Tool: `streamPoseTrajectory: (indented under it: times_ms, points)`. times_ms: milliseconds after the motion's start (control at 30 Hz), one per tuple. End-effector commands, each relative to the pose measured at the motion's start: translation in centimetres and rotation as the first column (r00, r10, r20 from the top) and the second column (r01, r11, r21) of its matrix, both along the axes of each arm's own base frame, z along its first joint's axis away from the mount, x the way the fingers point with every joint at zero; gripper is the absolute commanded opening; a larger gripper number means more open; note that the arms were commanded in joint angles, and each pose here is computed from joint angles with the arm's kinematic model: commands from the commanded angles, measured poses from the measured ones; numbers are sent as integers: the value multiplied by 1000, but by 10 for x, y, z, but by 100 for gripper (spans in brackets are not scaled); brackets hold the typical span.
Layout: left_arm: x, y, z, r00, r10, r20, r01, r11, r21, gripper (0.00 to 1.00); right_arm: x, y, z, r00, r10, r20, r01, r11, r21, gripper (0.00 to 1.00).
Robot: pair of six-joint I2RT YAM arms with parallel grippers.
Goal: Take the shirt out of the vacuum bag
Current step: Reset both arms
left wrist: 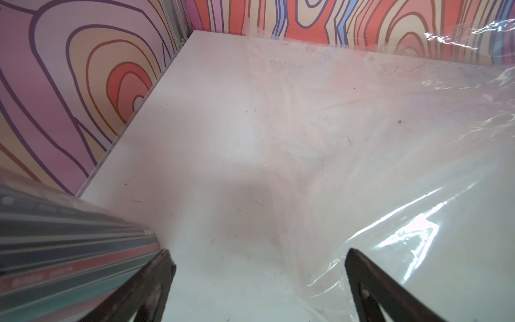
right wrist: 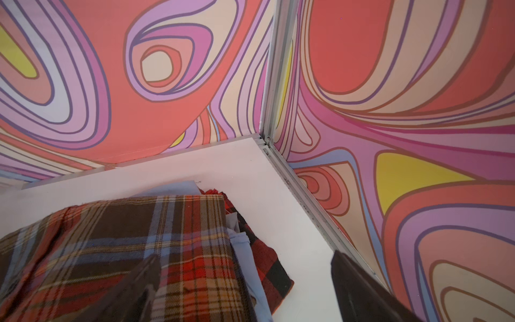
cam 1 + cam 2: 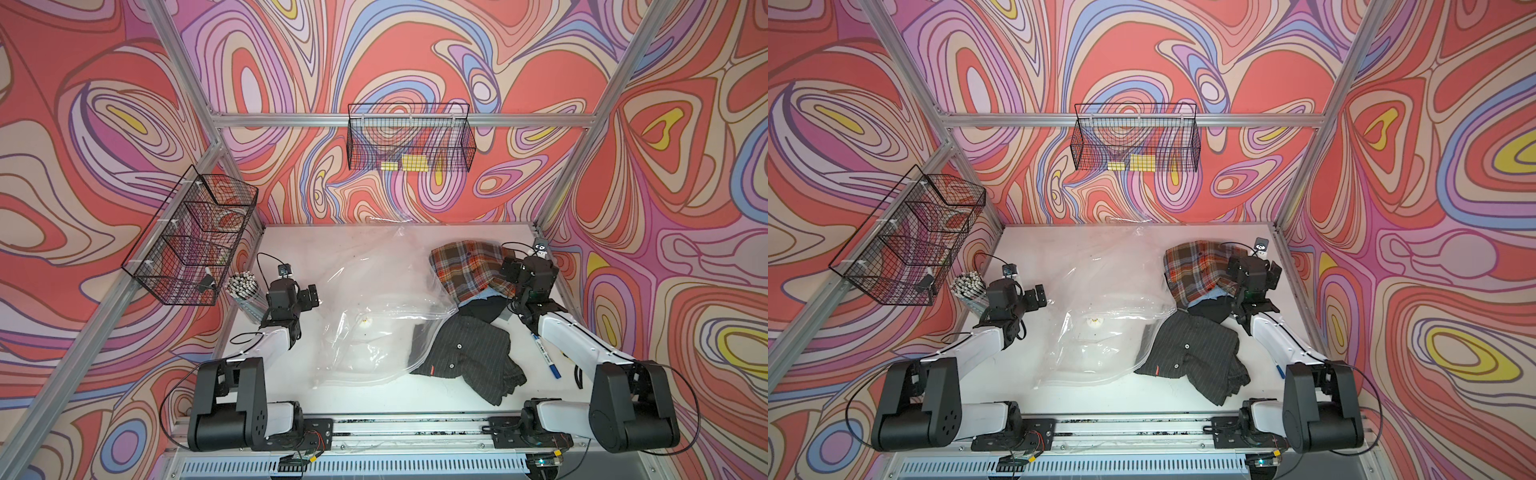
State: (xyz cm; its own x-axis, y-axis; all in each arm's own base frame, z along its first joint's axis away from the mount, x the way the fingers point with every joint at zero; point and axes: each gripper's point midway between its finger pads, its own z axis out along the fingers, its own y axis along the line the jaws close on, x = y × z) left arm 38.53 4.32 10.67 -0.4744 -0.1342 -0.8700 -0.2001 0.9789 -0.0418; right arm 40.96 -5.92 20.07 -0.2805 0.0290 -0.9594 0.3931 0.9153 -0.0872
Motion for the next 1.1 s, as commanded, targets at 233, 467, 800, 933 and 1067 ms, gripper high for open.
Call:
streamPoseTrajectory:
  times_ms: [233, 467, 800, 933, 1067]
  points:
    - [24, -19, -7, 990, -128, 54, 131, 990, -56, 99, 1, 6, -37, 991, 122, 53, -123, 992, 27, 98]
    - [30, -37, -11, 973, -227, 36, 228, 972, -55, 99, 20, 39, -69, 955, 295, 11, -294, 948, 124, 98]
    - [30, -36, -11, 974, -225, 38, 227, 973, -52, 99, 19, 51, -106, 931, 363, 30, -364, 925, 111, 98]
    - [30, -37, -10, 974, -225, 39, 227, 972, -52, 99, 19, 52, -104, 929, 369, 28, -370, 924, 101, 99]
    - [29, -37, -10, 973, -226, 41, 228, 972, -51, 99, 19, 54, -104, 928, 371, 32, -372, 923, 101, 98]
